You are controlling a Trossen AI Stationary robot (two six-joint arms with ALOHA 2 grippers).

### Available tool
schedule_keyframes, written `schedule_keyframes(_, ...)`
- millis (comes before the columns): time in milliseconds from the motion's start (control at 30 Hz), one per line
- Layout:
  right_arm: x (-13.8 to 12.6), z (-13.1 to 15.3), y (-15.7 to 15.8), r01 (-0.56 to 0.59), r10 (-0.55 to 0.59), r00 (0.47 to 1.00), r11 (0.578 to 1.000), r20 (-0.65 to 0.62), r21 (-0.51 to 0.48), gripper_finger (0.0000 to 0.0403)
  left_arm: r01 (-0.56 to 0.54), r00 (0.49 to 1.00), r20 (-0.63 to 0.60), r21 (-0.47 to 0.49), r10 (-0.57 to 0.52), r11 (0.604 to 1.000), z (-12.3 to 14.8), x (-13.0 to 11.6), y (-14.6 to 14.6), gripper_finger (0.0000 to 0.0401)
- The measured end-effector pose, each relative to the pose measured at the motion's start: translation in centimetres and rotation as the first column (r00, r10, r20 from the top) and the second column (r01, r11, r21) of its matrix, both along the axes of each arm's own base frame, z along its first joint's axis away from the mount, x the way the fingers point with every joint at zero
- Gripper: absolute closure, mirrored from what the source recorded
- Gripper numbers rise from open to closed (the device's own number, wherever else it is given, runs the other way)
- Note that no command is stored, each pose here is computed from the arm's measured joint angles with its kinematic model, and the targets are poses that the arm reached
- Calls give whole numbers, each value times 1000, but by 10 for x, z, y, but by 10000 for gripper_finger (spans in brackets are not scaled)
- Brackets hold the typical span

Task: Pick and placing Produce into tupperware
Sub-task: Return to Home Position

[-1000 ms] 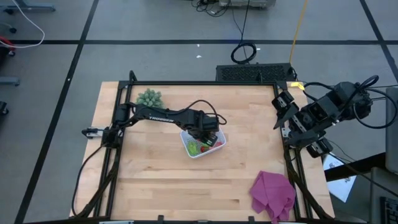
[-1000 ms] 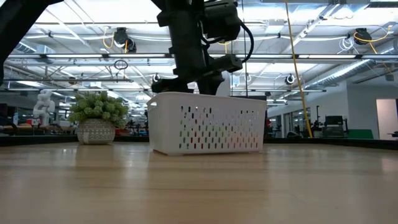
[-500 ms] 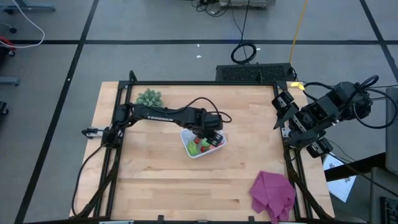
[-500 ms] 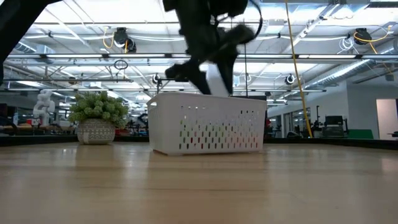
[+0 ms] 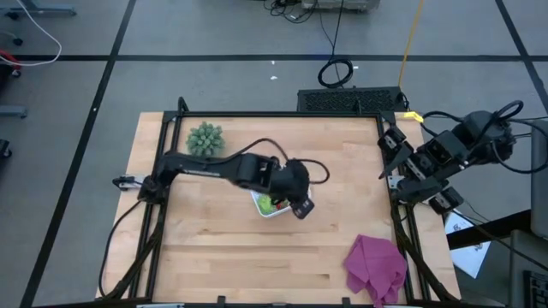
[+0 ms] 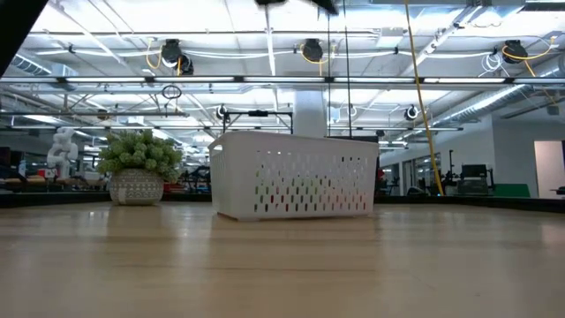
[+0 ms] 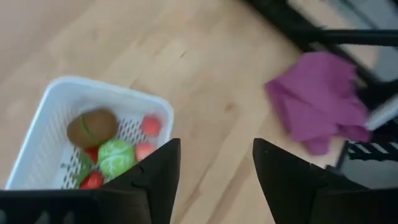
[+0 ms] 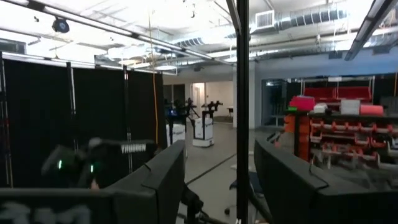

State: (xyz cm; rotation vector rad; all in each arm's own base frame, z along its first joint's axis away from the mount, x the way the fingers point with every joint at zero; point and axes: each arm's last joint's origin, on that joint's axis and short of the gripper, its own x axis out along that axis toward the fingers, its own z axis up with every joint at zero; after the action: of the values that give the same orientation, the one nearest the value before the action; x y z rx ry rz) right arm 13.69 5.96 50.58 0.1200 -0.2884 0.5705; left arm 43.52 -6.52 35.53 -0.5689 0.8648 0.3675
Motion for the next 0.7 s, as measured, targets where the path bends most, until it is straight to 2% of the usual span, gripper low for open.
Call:
schedule_keyframes(100,-8,-1,-3,0,0,1000,1000,-24,-9,223,51,995,77,80,-57,995,26,-10,-26,196)
schedule_keyframes(200,-16,-3,-6,1,-2,999,1000,-42,-21,223,90,984,142,151,-112,984,48,-33,-47,196)
schedule_keyframes(267,-18,-6,-7,1,-3,998,999,-70,-33,223,59,980,177,195,-95,979,63,-50,-57,196)
schedule_keyframes(400,-17,-13,-7,-2,-6,990,998,-140,-55,223,19,978,193,310,-82,950,84,-88,-74,196)
schedule_keyframes(600,-5,-39,-2,-11,-17,968,994,-252,-109,223,114,972,139,423,-189,899,103,-141,-93,196)
schedule_keyframes(700,-1,-51,0,-14,-31,962,987,-272,-160,223,160,968,96,471,-231,868,104,-154,-100,196)
